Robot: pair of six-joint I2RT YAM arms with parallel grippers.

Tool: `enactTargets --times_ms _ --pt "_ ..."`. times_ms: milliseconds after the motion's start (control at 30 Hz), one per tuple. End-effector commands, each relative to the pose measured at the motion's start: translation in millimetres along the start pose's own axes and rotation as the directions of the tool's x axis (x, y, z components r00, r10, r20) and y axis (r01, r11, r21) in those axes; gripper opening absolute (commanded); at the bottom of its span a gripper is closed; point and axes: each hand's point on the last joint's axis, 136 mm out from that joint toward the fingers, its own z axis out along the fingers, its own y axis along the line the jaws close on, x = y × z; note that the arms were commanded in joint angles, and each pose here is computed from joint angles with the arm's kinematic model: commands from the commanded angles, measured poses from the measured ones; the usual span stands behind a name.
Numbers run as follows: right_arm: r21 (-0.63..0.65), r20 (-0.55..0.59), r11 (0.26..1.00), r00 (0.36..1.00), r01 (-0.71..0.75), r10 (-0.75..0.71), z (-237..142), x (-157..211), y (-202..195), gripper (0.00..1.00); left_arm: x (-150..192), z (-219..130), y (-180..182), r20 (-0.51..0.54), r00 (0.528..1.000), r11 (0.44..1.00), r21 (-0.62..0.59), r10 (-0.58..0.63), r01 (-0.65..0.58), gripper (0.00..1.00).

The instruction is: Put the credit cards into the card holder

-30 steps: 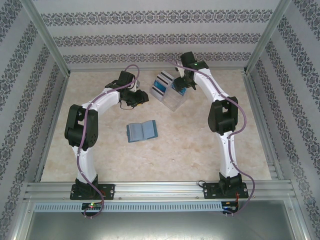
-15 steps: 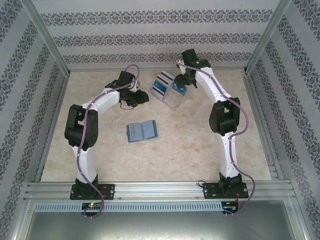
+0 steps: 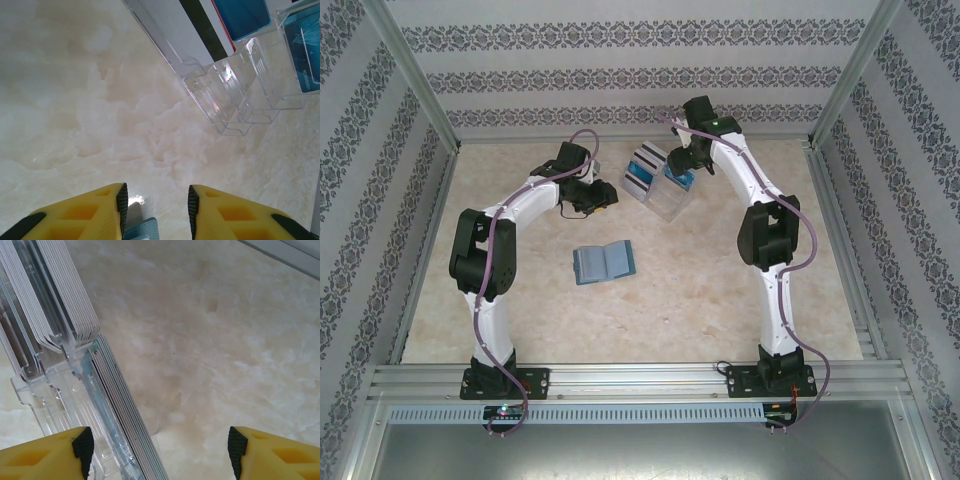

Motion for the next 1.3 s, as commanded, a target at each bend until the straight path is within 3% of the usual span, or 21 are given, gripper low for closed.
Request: enactTargets --times_ms 0,267,867,1100,1267 --pt "-0.035 -0.037 0.999 0.999 0.014 -0.015 14.2 7.3 7.9 0.73 3.4 -2.3 -7.0 -0.002 1.0 1.0 0.017 0.005 -0.005 0.39" --pt "-0.016 -0.05 1.0 0.999 0.011 -0.012 22.0 9.5 4.9 0.73 4.5 -1.9 -6.5 -0.006 1.0 1.0 0.014 0.005 -0.005 0.39" --pt "0.06 0.033 0.998 0.999 -0.018 0.016 -16.5 -9.9 -18.0 0.68 1.7 -2.6 -10.0 0.003 1.0 1.0 0.028 0.001 -0.002 0.39" --pt "0.05 0.038 0.998 0.999 -0.023 0.021 -18.1 -11.0 -17.0 0.64 1.1 -3.3 -11.1 0.003 1.0 1.0 0.028 0.004 -0.004 0.39" --pt "-0.019 0.014 1.0 1.0 0.001 -0.001 -10.9 -6.0 -1.3 0.67 0.5 -2.1 -12.3 0.002 1.0 0.999 0.032 0.004 -0.004 0.39"
